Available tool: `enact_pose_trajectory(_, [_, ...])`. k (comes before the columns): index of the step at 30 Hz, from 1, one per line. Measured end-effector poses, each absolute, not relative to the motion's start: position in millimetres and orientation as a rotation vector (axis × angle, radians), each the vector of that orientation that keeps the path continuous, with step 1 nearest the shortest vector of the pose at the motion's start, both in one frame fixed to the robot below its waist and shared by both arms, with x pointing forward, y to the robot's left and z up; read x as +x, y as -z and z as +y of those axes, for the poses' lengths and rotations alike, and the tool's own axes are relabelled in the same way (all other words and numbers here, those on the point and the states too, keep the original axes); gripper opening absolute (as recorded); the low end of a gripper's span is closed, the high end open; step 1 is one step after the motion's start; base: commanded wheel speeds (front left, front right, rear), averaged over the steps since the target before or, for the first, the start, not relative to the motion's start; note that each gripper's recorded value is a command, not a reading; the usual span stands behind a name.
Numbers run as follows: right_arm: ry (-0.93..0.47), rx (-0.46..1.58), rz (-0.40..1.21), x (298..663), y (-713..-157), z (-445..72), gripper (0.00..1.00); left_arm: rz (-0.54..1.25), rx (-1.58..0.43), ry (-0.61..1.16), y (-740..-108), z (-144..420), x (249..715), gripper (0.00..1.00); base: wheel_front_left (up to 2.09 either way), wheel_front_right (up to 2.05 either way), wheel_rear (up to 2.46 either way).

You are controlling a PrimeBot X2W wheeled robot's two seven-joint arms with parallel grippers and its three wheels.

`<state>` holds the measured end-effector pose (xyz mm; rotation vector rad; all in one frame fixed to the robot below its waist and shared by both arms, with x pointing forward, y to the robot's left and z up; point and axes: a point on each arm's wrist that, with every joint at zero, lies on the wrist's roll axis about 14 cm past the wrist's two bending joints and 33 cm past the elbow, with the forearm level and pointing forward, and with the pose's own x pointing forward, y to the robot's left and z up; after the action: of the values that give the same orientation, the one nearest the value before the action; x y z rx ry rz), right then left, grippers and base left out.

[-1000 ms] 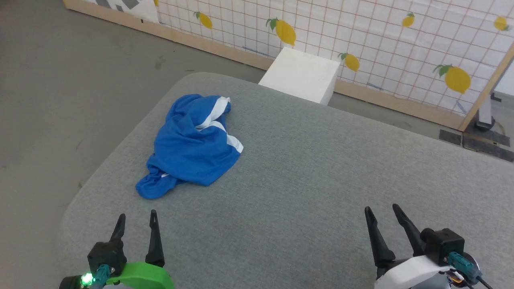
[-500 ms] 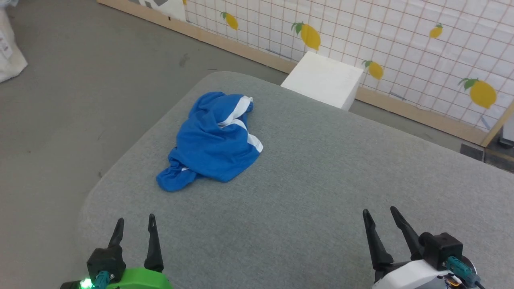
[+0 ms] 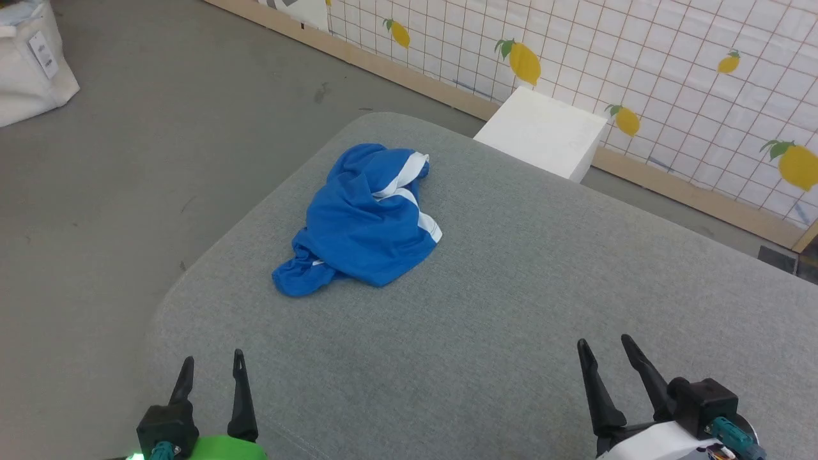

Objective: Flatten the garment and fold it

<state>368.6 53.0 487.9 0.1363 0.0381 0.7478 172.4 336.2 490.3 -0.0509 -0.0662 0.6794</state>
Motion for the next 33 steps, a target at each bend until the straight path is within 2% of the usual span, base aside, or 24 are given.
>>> enact_pose_trajectory(12, [-0.740,0.140,0.046,370,-485,51,1.00,-0.062,-0.054,-0.680,-490,338,174,1.00,0.00,0.00,0.00])
enact_pose_trajectory(16, [-0.733,0.144,0.055,372,-481,49,1.00,-0.074,-0.029,-0.625,-499,343,188,1.00,0.00,0.00,0.00])
enact_pose_trajectory(22, [-0.707,0.121,0.055,385,-475,42,1.00,-0.174,-0.004,-0.543,-558,379,245,1.00,0.00,0.00,0.00])
enact_pose_trajectory(26, [-0.673,0.117,0.054,396,-471,34,1.00,-0.146,-0.062,-0.507,-576,398,284,1.00,0.00,0.00,0.00])
enact_pose_trajectory(29, [-0.644,0.105,0.057,407,-467,26,1.00,-0.085,-0.159,-0.482,-585,410,316,1.00,0.00,0.00,0.00])
enact_pose_trajectory(33, [-0.599,0.101,0.061,422,-462,13,1.00,0.118,-0.281,-0.434,-568,416,355,1.00,0.00,0.00,0.00])
